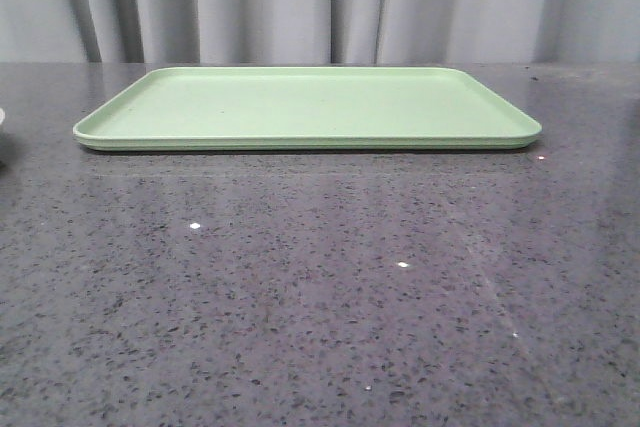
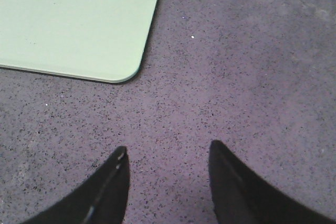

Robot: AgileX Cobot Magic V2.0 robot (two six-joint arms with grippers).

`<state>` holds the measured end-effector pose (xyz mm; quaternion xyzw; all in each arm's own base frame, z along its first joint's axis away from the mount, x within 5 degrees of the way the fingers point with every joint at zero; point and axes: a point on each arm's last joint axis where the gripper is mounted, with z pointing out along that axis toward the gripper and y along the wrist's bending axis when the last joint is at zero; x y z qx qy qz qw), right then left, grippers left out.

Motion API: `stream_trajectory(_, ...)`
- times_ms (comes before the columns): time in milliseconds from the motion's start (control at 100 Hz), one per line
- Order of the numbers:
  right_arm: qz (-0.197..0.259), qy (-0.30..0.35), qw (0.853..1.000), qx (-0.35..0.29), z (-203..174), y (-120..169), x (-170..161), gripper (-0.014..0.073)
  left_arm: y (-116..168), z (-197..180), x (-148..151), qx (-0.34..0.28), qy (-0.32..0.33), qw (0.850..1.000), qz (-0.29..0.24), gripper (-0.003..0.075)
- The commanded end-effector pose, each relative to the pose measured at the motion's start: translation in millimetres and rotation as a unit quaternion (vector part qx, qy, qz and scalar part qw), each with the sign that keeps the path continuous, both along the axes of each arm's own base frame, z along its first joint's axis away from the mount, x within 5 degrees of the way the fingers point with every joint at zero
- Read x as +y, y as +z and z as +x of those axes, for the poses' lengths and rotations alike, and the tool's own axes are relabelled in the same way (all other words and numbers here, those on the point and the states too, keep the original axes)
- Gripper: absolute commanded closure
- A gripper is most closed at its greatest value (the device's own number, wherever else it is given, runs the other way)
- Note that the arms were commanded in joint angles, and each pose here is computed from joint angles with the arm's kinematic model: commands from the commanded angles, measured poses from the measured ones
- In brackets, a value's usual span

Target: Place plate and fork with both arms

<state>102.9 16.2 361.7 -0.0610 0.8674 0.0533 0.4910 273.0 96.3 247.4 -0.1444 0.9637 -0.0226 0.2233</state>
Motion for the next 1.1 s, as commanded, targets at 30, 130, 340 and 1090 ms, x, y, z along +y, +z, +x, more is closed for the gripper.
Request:
stream_trajectory(30, 0.000, -0.004, 0.999, -0.044, 3.4, 14.7, -0.7, 0.0230, 17.2, 2.0, 1.3, -0.036, 0.006, 0.999, 0.010, 0.0529)
stream_trajectory(130, 0.000, -0.004, 0.999, -0.044, 3.4, 14.7, -0.7, 0.0230, 17.2, 2.0, 1.3, -0.036, 0.006, 0.999, 0.010, 0.0623)
stream_trajectory(340, 0.000, -0.004, 0.999, -0.044, 3.4, 14.7, -0.7, 0.0230, 16.9, 0.1, 5.0, -0.033, 0.012, 0.999, 0.009, 0.0739)
stream_trajectory(1090, 0.000, -0.004, 0.999, -0.044, 3.4, 14.7, -0.7, 0.0230, 34.5, -20.5, 32.4, -0.121, 0.060, 0.975, -0.178, 0.0741)
